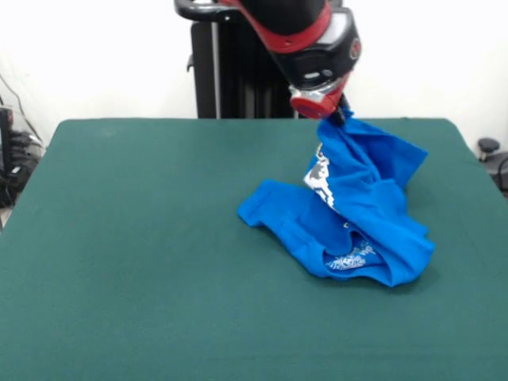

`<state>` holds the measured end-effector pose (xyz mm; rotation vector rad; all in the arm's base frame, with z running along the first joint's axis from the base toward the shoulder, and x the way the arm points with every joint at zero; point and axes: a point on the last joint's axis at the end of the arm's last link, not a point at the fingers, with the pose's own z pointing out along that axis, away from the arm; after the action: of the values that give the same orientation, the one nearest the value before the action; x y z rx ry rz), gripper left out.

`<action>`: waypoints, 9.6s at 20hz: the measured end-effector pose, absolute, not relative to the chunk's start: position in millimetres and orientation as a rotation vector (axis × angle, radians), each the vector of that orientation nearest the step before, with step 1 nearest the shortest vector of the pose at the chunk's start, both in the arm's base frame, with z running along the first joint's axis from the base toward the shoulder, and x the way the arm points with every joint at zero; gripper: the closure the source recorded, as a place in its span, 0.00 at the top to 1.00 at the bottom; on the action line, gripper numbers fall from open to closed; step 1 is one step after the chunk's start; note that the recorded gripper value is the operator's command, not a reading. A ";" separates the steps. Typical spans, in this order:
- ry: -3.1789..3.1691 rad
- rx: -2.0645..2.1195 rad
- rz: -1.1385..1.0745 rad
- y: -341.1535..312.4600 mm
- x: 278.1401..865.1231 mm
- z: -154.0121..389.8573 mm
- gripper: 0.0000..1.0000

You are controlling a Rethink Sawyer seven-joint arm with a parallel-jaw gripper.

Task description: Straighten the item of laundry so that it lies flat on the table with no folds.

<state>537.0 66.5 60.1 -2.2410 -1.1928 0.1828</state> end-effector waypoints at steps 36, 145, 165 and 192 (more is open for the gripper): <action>-1.123 -2.207 -0.144 214.7 550.9 44.3 0.00; -1.898 -2.226 -0.108 73.1 632.4 -29.5 1.00; -1.895 -2.120 -0.276 73.2 632.2 -26.6 1.00; -2.096 -2.049 -0.211 101.5 634.5 -52.1 0.00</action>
<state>634.5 101.5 -52.1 -2.0486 -2.0959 -0.2110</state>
